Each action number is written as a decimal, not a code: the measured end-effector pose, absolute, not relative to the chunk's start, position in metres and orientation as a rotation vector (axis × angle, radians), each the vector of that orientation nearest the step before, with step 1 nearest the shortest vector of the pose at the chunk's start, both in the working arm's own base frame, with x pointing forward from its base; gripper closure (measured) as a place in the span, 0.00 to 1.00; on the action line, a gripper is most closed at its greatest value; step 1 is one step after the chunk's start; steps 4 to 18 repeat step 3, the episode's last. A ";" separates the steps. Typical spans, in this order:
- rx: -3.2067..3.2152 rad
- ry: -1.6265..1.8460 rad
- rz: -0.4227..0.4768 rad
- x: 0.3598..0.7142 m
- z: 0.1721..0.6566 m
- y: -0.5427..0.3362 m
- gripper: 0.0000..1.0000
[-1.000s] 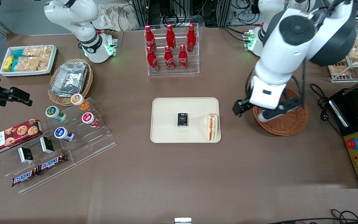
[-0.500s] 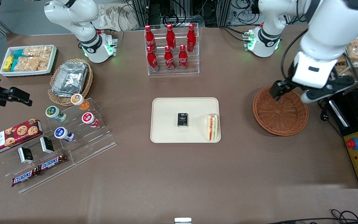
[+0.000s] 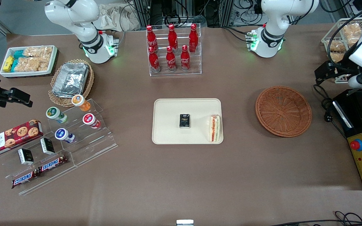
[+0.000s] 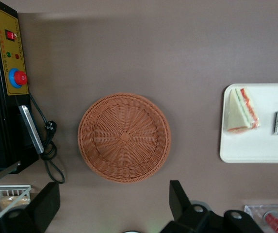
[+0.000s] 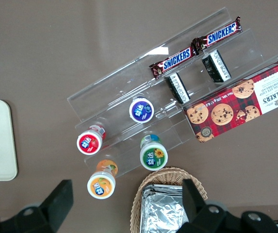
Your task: Place sandwich from basket to tray
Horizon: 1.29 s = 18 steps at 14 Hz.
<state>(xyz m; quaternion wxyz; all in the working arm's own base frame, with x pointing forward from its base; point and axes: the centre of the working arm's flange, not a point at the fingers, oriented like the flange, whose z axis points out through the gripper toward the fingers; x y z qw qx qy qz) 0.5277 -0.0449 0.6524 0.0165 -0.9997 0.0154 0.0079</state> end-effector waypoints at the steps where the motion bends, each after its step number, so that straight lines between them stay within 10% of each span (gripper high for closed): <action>1: -3.107 0.071 0.036 0.527 0.651 -0.044 0.00; 18: -3.105 0.160 0.041 0.527 0.651 -0.042 0.00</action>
